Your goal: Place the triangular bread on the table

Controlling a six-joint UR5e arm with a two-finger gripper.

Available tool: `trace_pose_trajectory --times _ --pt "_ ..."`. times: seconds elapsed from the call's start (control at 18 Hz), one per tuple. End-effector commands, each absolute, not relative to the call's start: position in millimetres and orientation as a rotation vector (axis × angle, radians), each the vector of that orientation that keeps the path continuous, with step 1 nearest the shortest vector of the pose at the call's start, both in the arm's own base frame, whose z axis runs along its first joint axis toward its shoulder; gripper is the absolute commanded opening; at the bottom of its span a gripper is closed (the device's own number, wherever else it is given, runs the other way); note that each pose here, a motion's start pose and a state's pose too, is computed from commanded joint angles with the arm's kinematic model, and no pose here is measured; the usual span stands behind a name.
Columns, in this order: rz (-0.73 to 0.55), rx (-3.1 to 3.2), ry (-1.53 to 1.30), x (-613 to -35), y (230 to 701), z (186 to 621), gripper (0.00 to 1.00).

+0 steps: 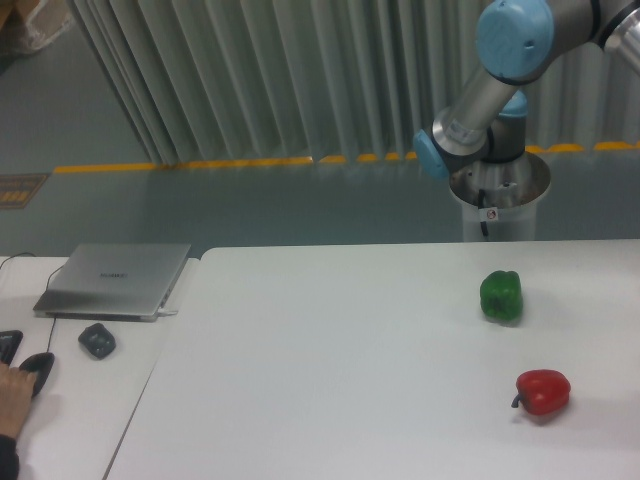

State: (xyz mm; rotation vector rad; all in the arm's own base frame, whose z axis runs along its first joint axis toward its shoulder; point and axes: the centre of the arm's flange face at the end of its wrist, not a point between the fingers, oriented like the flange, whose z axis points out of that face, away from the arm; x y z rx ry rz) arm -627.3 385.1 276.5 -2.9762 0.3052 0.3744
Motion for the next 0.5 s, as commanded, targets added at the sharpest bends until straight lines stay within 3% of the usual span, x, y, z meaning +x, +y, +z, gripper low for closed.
trace_pose_trajectory --times 0.11,0.17,0.22,0.39,0.5 --pt "0.373 -2.978 0.301 -628.9 383.4 276.0 0.55" --pt "0.371 -2.979 0.294 -629.9 381.4 275.8 0.47" --pt "0.366 -2.982 0.285 -629.6 381.1 274.9 0.33" --pt "0.358 -2.986 0.268 -631.3 377.0 272.1 0.3" --pt "0.346 -2.989 0.264 -632.1 376.3 267.0 0.22"
